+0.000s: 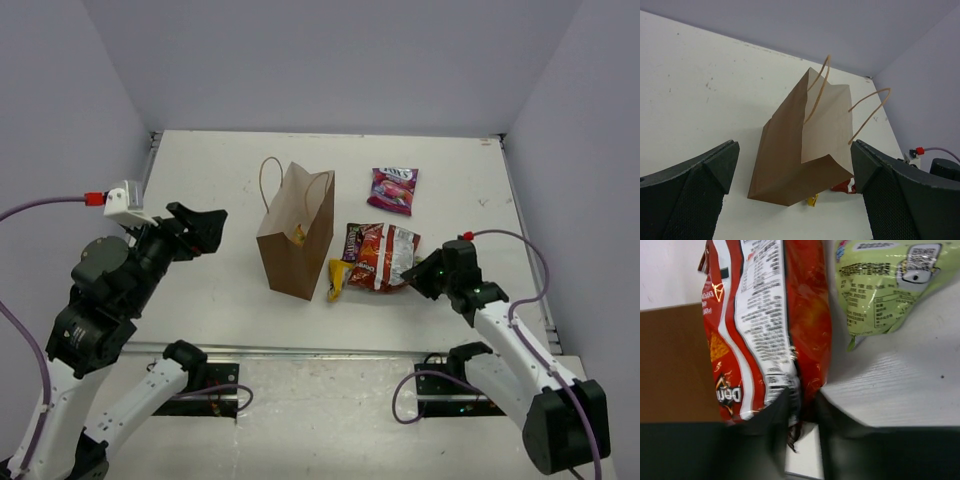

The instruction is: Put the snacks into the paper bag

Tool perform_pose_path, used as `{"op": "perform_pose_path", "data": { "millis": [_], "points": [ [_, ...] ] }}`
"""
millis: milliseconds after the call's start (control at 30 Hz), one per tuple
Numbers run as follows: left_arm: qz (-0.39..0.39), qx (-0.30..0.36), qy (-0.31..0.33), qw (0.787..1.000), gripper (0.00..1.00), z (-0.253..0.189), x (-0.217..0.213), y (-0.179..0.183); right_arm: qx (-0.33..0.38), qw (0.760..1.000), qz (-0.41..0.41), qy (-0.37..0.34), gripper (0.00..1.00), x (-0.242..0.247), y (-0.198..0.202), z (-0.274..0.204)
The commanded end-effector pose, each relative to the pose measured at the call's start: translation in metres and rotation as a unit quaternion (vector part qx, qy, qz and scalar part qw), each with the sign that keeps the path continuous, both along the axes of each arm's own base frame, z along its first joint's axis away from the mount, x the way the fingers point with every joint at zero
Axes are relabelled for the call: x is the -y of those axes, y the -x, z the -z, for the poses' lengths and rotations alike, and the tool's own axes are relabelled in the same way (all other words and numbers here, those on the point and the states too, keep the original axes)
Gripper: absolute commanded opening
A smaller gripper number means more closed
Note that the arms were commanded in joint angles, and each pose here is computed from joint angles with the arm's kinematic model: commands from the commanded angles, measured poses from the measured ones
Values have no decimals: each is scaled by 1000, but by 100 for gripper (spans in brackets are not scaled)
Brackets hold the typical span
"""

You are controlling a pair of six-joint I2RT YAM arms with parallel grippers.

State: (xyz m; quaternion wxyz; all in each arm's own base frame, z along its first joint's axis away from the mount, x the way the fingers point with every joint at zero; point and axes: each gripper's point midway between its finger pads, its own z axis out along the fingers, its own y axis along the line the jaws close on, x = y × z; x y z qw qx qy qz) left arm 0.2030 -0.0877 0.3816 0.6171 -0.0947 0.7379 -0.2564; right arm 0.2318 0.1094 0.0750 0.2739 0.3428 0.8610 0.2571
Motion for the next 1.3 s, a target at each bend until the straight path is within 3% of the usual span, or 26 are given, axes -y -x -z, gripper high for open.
{"op": "perform_pose_path", "data": {
  "millis": [0,33,267,400,467,567,667,900,1000,1067,1133,1167,1233,1267],
  "points": [
    [-12,-10,1,1000,100,2,-3,-1,36,998,-6,-43,9,-14,-18,-18],
    [-12,-11,-1,1000,100,3,-3,-2,38,998,-11,-48,1,-16,-17,-21],
    [-9,-10,1,1000,100,2,-1,-3,140,988,-51,-31,0,-12,-4,-78],
    [1,-14,4,1000,100,3,6,-8,241,964,-109,-13,0,-17,4,-158],
    [0,-16,3,1000,100,5,7,-11,258,956,-141,-11,0,-23,11,-182],
    [-3,-11,2,1000,100,2,6,-12,329,926,-186,-8,0,-31,20,-260],
    [-8,-5,1,1000,100,-4,4,-13,341,912,-228,-16,0,-43,22,-292],
    [-10,-4,-1,1000,100,-6,4,-15,421,835,-346,-79,0,-82,54,-399],
    [-13,-3,-4,1000,100,-7,4,-17,459,789,-396,-101,0,-101,78,-441],
    [-14,-3,-6,1000,100,-6,4,-18,492,742,-439,-122,0,-110,105,-475],
    [-14,-1,-6,1000,100,-7,4,-19,486,732,-459,-130,0,-122,99,-484],
    [-14,-1,-7,1000,100,-7,5,-20,508,712,-467,-130,0,-120,108,-503],
    [-13,0,-7,1000,100,-7,5,-21,502,706,-480,-141,0,-129,101,-510],
    [-14,-1,-7,1000,100,-7,5,-21,512,686,-495,-150,0,-130,110,-520]
  ]
}}
